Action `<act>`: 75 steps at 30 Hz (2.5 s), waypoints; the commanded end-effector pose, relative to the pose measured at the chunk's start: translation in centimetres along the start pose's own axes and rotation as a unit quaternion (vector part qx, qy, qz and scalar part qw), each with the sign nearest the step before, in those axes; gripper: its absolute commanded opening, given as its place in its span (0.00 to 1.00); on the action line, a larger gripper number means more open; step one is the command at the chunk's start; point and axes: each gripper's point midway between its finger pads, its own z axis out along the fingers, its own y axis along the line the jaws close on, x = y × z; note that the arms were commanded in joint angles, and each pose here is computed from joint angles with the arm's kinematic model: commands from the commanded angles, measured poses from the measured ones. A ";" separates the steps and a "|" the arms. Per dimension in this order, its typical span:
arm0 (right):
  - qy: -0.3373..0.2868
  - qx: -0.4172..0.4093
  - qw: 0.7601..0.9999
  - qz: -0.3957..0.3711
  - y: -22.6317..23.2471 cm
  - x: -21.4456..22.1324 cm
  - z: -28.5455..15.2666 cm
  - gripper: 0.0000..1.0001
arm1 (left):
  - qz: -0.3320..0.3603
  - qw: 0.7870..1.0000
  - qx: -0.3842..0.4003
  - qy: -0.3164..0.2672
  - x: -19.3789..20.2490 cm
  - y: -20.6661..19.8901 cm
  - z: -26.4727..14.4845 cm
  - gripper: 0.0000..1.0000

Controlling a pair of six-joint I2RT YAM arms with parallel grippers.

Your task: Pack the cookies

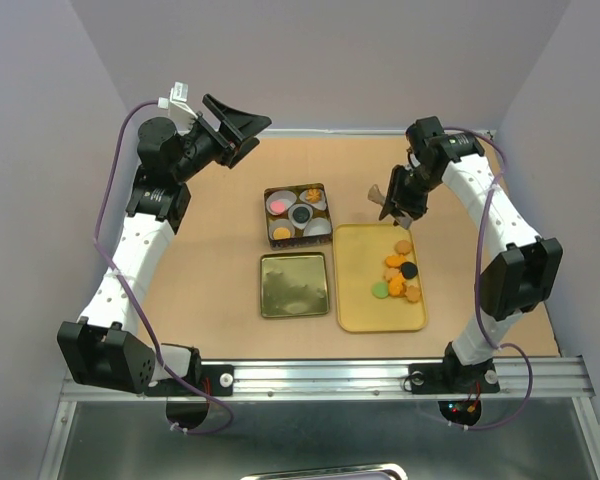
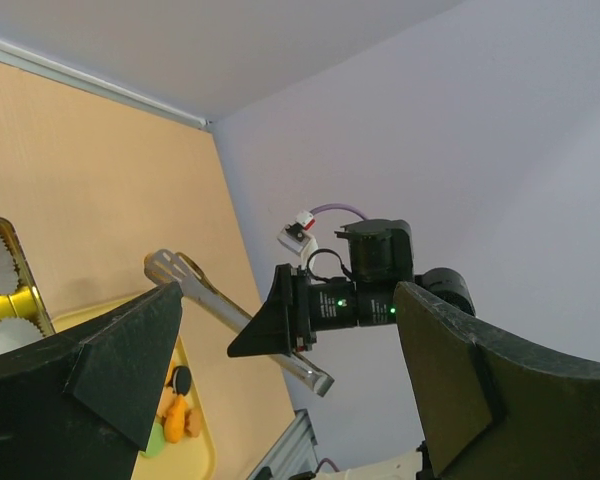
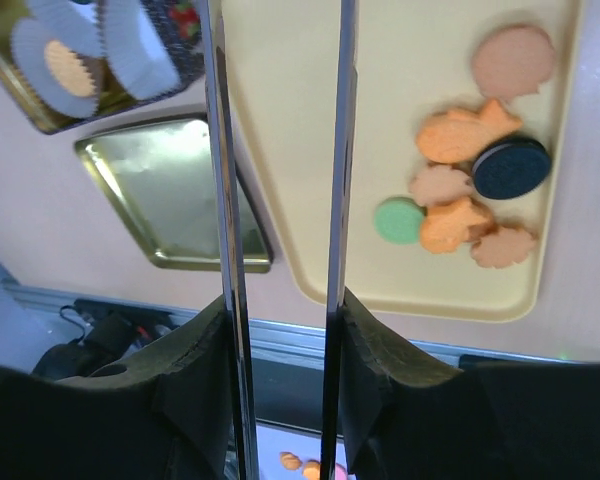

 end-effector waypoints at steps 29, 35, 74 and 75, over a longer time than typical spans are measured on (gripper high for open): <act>0.036 -0.134 0.977 -0.162 11.6 6.5 1.2 0.37 | 0.020 1.000 0.007 0.006 0.1 0.1 0.0 0.99; 0.039 -0.099 0.983 -0.150 9.8 6.9 2.7 0.37 | 0.020 1.000 0.003 0.010 0.2 0.3 0.0 0.99; -0.010 -0.065 0.988 -0.140 8.5 5.7 2.8 0.54 | 0.019 1.000 0.005 0.013 0.2 0.3 0.2 0.99; -0.022 -0.059 0.988 -0.141 8.4 5.3 2.5 0.54 | 0.019 1.000 0.005 0.012 0.2 0.3 0.2 0.99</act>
